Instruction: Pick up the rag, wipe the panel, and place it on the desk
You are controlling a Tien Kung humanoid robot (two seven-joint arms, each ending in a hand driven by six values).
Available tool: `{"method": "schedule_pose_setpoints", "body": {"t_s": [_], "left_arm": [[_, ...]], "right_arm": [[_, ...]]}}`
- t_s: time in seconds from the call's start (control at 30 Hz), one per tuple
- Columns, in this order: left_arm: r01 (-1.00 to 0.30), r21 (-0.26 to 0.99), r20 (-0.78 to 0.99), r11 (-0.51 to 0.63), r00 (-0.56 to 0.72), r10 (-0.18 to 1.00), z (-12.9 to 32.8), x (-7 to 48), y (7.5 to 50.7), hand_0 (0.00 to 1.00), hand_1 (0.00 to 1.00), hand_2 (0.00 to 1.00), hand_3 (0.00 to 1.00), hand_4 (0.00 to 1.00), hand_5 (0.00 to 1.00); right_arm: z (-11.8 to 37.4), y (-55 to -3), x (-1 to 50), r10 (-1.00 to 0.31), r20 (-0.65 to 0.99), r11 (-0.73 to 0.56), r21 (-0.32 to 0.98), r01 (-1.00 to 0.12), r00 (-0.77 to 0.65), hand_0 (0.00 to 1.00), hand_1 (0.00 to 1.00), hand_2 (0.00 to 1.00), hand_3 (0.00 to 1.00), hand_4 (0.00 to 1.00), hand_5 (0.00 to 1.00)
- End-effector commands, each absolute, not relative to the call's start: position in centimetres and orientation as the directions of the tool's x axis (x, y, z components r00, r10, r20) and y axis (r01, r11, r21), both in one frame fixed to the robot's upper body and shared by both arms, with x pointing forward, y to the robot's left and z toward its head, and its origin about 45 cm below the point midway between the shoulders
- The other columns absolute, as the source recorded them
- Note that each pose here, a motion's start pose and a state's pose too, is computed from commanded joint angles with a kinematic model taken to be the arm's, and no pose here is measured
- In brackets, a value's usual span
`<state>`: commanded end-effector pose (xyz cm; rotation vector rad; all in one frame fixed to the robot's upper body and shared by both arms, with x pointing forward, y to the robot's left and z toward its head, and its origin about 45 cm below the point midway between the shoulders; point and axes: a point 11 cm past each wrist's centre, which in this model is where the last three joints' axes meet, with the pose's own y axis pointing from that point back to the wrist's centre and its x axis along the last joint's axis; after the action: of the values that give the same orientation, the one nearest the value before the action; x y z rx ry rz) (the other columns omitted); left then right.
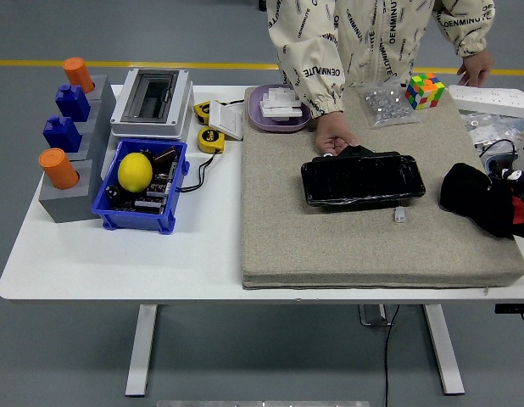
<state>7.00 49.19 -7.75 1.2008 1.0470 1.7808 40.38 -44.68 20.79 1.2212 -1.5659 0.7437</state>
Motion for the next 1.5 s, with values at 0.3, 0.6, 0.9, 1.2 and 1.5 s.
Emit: {"method": "schedule_pose_setpoints", "body": {"t_s": [0.3,0.6,0.9,1.2,1.5], "left_arm": [[-0.124,0.908,0.352,-0.399,-0.289,0.890,-7.74,6.79,49.29,0.604,0.636,0.638,0.560,0.632,0.447],[-0.120,0.908,0.355,-0.401,-0.287,0.890,-7.75,6.61,49.36,0.605,0.636,0.638,0.560,0.632,0.447],[-0.120,0.908,0.355,-0.401,-0.286,0.890,-7.75,6.60,49.36,0.604,0.636,0.637,0.560,0.632,0.448],[-0.119,0.908,0.356,-0.401,-0.285,0.890,-7.75,6.50,49.38,0.604,0.636,0.638,0.561,0.631,0.447],[-0.119,0.908,0.355,-0.401,-0.286,0.890,-7.75,6.57,49.36,0.604,0.636,0.637,0.560,0.632,0.449]], "right_arm": [[21.33,-44.94,40.39,-0.348,0.937,0.312,0.082,-0.946,-0.034,0.530,0.575,0.653,0.680,0.998,0.524],[21.60,-44.80,40.62,-0.353,0.935,0.311,0.074,-0.947,-0.043,0.530,0.576,0.653,0.680,0.998,0.522],[21.71,-44.98,40.65,-0.355,0.934,0.318,0.072,-0.945,-0.049,0.531,0.577,0.653,0.677,0.998,0.517],[21.79,-45.26,40.58,-0.355,0.933,0.326,0.070,-0.943,-0.053,0.532,0.576,0.653,0.676,0.998,0.515],[21.84,-45.43,40.55,-0.354,0.934,0.330,0.069,-0.941,-0.055,0.532,0.576,0.653,0.674,0.998,0.513]]}}
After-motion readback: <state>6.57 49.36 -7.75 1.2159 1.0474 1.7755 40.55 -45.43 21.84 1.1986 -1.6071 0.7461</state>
